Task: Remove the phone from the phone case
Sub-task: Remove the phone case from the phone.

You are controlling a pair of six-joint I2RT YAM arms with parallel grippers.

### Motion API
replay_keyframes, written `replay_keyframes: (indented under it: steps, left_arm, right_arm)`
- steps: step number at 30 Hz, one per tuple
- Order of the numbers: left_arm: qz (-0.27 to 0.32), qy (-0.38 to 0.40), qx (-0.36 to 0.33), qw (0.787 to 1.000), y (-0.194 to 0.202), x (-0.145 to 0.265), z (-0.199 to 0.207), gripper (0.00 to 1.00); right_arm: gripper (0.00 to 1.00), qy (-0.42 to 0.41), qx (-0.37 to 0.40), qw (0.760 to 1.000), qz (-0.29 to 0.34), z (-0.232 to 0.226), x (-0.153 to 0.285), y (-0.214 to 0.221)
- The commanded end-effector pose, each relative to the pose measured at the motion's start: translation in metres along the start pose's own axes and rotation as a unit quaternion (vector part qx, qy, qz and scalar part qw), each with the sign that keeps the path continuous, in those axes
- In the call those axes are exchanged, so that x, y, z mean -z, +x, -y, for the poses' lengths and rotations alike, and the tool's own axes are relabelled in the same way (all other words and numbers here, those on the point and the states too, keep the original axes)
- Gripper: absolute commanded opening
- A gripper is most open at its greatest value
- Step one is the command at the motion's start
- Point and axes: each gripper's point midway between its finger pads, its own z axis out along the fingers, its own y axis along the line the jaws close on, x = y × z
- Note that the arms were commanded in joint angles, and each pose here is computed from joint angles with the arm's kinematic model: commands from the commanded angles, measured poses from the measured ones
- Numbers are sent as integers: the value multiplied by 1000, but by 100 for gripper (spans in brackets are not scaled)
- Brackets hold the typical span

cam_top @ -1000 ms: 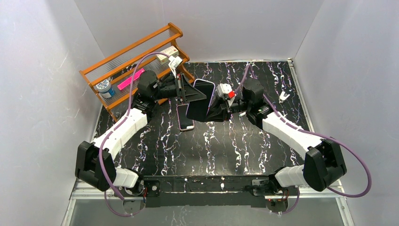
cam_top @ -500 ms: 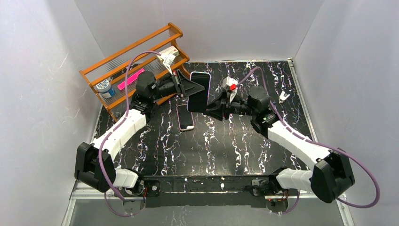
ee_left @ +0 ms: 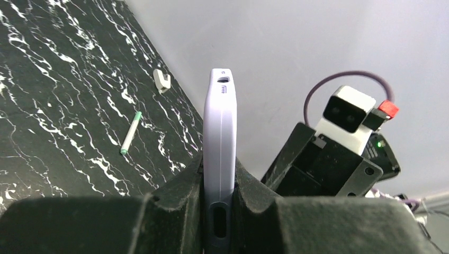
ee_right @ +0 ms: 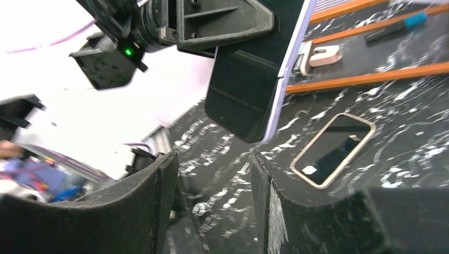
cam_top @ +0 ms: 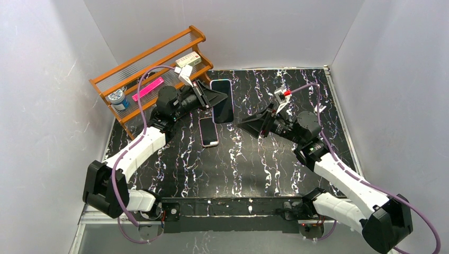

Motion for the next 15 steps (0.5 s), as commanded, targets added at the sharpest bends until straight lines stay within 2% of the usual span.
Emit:
replay_keyframes:
  steps: [1, 8, 15]
  left_arm:
    - [64, 32, -7, 997, -29, 3, 27, 0]
    - [76, 48, 15, 996, -34, 4, 37, 0]
    - [85, 60, 30, 994, -35, 6, 43, 0]
  right_arm:
    - [58, -16, -123, 991, 46, -12, -3, -16]
    - [52, -40, -196, 978, 54, -14, -13, -20]
    - [50, -55, -220, 972, 57, -12, -19, -19]
